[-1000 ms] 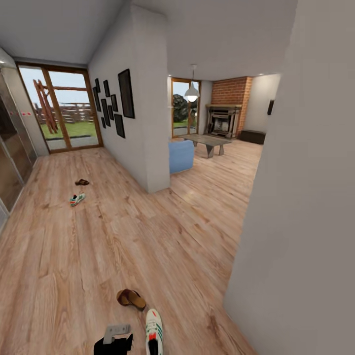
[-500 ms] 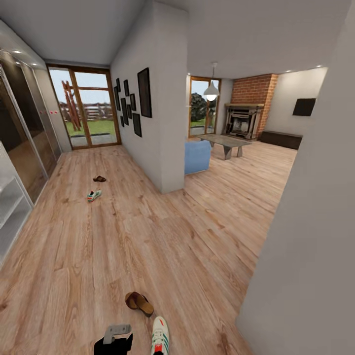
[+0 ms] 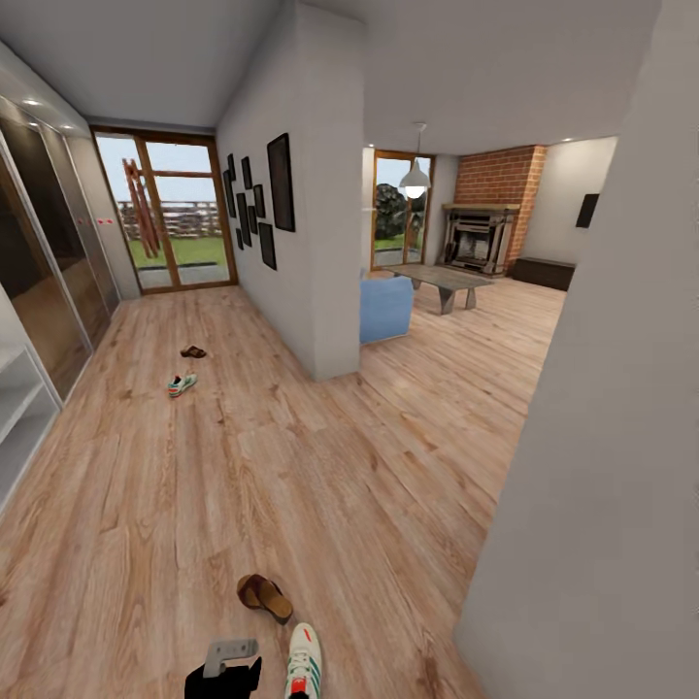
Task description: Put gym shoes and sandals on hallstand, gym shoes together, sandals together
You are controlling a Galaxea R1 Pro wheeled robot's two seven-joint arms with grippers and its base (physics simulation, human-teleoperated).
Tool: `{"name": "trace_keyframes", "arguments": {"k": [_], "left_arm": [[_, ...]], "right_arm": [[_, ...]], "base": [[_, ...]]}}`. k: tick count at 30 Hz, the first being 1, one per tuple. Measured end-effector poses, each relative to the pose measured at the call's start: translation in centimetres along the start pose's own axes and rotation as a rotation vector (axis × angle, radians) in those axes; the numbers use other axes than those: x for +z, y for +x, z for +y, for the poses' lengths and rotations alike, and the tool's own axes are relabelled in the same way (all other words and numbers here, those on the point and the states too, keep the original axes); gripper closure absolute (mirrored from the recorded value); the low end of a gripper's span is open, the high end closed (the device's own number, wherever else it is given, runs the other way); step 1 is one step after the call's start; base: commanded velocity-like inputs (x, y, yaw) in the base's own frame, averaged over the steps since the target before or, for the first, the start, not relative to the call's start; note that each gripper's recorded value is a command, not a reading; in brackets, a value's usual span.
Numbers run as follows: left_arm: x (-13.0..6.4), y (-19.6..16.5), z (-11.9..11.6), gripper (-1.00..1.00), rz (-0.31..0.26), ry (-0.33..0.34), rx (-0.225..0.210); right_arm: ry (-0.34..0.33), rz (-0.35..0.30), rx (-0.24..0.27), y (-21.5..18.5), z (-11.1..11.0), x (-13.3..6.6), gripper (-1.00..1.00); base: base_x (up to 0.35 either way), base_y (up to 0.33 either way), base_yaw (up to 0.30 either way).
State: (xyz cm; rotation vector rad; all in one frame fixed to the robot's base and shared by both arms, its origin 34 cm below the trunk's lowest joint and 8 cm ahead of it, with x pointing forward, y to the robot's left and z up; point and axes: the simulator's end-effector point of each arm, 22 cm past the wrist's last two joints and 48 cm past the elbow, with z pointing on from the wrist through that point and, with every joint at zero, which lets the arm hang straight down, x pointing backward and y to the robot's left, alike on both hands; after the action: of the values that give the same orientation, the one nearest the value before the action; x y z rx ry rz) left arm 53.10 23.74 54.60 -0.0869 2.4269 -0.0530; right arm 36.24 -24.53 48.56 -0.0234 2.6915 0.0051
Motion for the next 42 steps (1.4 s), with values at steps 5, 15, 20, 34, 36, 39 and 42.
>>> {"name": "trace_keyframes", "arguments": {"k": [5, 15, 20, 34, 36, 39, 42], "left_arm": [[0.0, 0.0, 0.0, -1.0, 0.0, 0.0, 0.001], [0.0, 0.0, 0.0, -1.0, 0.0, 0.0, 0.0], [0.0, 0.0, 0.0, -1.0, 0.0, 0.0, 0.0], [0.2, -1.4, -0.9, -1.0, -0.021, 0.009, -0.063], [0.5, -3.3, -0.9, -1.0, -0.049, 0.01, -0.082], [0.8, -5.2, -0.8, -1.0, -0.074, 0.011, -0.088], [1.1, -7.1, -0.7, -1.0, -0.099, 0.011, -0.09]], "right_arm": [[0.0, 0.0, -0.001, 0.0, 0.0, 0.0, -1.0], [-0.001, 0.0, -0.003, 0.0, 0.0, 0.0, -1.0], [-0.001, 0.001, -0.004, 0.0, 0.1, 0.0, -1.0], [-0.043, -0.005, -0.074, -0.3, 2.2, 0.0, -1.0], [-0.054, -0.033, -0.066, -2.4, 3.3, -0.1, -1.0], [-0.067, -0.03, -0.058, -4.4, 4.5, -0.3, -1.0], [-0.075, 0.022, -0.053, -8.0, 5.4, -1.5, -1.0]], "base": [[0.016, -0.16, 0.0], [0.047, -0.16, 0.0], [0.004, -0.009, 0.0], [0.0, 0.0, 0.0], [0.0, 0.0, 0.0], [0.0, 0.0, 0.0], [0.0, 0.0, 0.0]]}}
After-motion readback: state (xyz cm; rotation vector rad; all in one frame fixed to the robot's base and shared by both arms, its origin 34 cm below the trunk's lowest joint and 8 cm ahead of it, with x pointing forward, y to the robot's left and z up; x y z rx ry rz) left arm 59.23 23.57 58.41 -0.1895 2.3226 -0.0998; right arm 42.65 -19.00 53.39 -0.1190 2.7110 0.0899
